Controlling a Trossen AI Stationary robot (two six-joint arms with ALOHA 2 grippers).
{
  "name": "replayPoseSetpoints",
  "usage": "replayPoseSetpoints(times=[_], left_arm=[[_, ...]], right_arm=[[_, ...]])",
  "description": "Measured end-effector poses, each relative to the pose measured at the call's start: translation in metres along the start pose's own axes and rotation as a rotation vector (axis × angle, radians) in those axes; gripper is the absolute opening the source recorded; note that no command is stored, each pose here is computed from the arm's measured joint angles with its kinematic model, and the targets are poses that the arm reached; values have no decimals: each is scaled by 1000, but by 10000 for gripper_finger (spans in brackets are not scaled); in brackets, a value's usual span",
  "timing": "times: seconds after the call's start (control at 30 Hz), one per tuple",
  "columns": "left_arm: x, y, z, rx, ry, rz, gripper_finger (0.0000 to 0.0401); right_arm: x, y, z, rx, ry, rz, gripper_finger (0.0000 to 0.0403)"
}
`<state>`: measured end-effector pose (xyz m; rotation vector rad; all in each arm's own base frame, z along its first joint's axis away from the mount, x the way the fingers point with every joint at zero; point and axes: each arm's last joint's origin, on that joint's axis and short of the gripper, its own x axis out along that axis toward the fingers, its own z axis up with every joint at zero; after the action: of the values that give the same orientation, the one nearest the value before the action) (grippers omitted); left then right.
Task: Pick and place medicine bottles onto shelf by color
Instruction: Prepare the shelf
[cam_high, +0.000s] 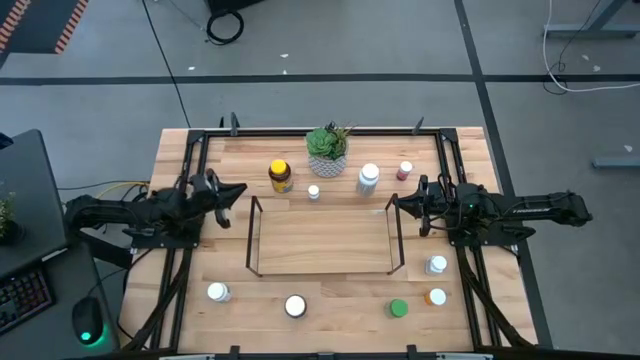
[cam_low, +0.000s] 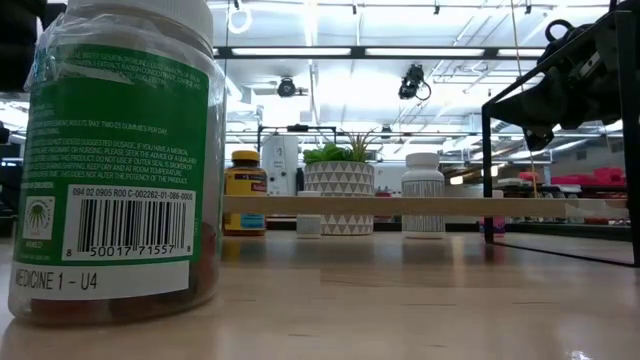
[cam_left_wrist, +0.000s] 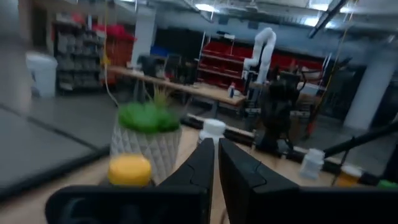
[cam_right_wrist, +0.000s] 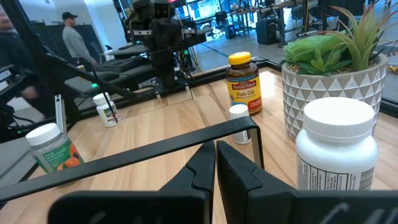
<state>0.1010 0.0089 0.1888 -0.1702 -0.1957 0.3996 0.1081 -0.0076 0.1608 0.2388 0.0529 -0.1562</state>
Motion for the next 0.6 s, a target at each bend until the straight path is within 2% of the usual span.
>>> replayPoseSetpoints(times=[0.17,0.33,0.43,0.6], left_arm=[[5,-9,50,161,-67,-2,34],[21,-21,90,268,75,16,40],[33,-29,101,299,169,20,39],[52,-40,117,256,185,24,33]], right_arm=[[0,0,0,0,0,-1,23],[0,0,0,0,0,0,23],[0,0,0,0,0,0,23],[0,0,3,-29,-36,-22,23]])
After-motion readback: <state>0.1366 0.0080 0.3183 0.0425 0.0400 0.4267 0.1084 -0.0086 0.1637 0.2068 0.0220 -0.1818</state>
